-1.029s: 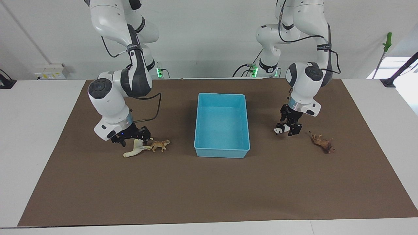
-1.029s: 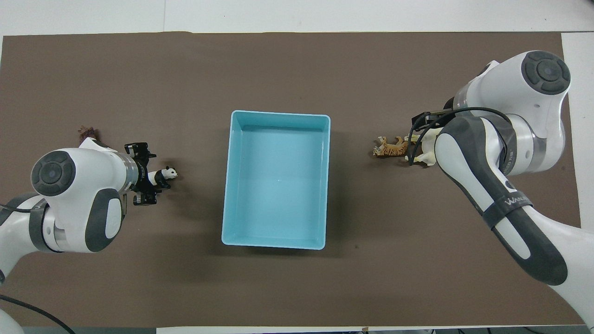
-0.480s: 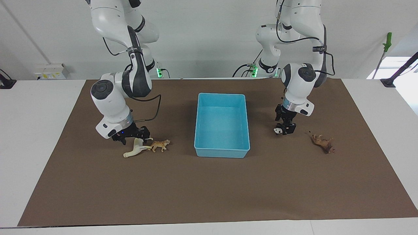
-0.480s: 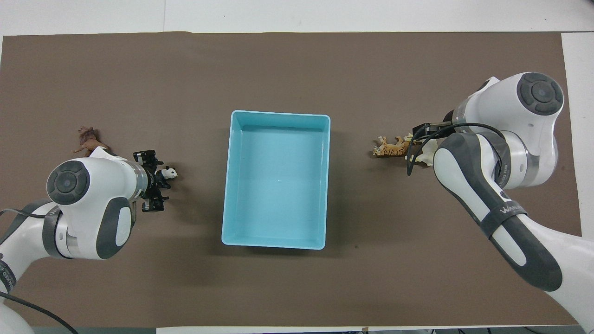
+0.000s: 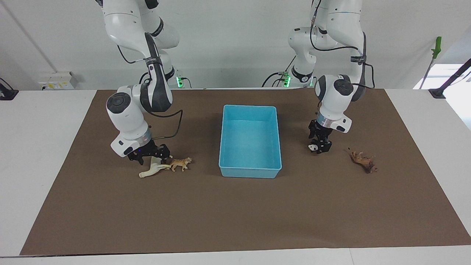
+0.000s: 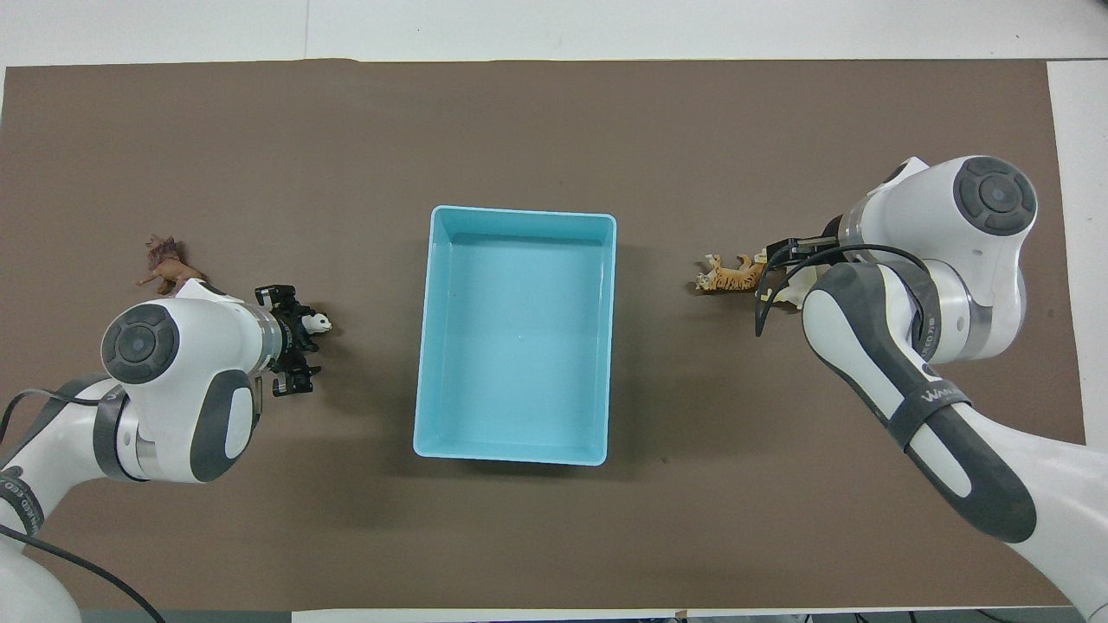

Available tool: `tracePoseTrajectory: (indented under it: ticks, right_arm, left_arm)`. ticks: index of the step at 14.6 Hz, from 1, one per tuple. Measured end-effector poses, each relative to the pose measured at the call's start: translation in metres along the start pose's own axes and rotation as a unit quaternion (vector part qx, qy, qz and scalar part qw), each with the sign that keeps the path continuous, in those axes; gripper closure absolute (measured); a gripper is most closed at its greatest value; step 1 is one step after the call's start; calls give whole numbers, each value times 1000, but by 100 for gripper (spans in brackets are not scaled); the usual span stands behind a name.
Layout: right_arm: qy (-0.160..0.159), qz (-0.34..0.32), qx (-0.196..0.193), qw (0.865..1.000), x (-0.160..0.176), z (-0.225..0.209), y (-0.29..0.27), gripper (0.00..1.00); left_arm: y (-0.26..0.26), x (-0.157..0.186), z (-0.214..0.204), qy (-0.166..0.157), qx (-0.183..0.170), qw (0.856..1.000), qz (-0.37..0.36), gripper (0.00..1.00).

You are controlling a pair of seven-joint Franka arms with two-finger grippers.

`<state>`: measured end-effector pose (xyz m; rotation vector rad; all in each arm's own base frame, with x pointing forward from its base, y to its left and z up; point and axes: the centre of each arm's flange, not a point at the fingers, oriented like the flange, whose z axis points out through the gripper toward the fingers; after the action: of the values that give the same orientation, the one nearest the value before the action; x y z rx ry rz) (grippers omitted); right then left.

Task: Put all toys into storage box
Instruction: 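Carry the panda into the box and release it with the left gripper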

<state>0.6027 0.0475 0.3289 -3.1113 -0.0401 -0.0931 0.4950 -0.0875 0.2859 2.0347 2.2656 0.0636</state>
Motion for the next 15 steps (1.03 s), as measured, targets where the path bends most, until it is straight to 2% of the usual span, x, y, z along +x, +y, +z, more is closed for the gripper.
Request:
tracePoseTrajectory:
  ticks: [1, 2, 3, 7, 8, 10, 12, 13, 15]
  right_arm:
    - [2, 1, 0, 1000, -1, 2, 0, 0]
    - [9, 3, 1, 1000, -1, 5, 0, 0]
    - [14, 5, 1, 1000, -2, 9, 0, 0]
    - [21, 10, 3, 1000, -3, 17, -1, 4]
    - [20, 11, 3, 1000, -4, 18, 0, 10]
    - [19, 13, 3, 1000, -5, 18, 2, 31]
    - [18, 18, 2, 1000, -6, 19, 8, 55]
    - [19, 18, 2, 1000, -6, 18, 8, 59]
    - [19, 19, 2, 1000, -6, 18, 9, 59]
  left_arm:
    - [1, 0, -2, -1, -2, 1000, 0, 23]
    - [3, 0, -4, -1, -4, 1000, 0, 38]
    - [6, -1, -9, -1, -6, 1000, -1, 43]
    - [35, -11, -46, 3, 14, 1000, 1, 43]
    - [47, -21, -67, 3, 16, 1000, 7, 43]
    - [63, -57, -114, -2, 12, 999, 33, 43]
    - [61, -116, -161, -14, -5, 997, 70, 43]
    - [52, -150, -176, -23, -15, 996, 86, 43]
    - [16, -215, -185, -37, -22, 991, 125, 43]
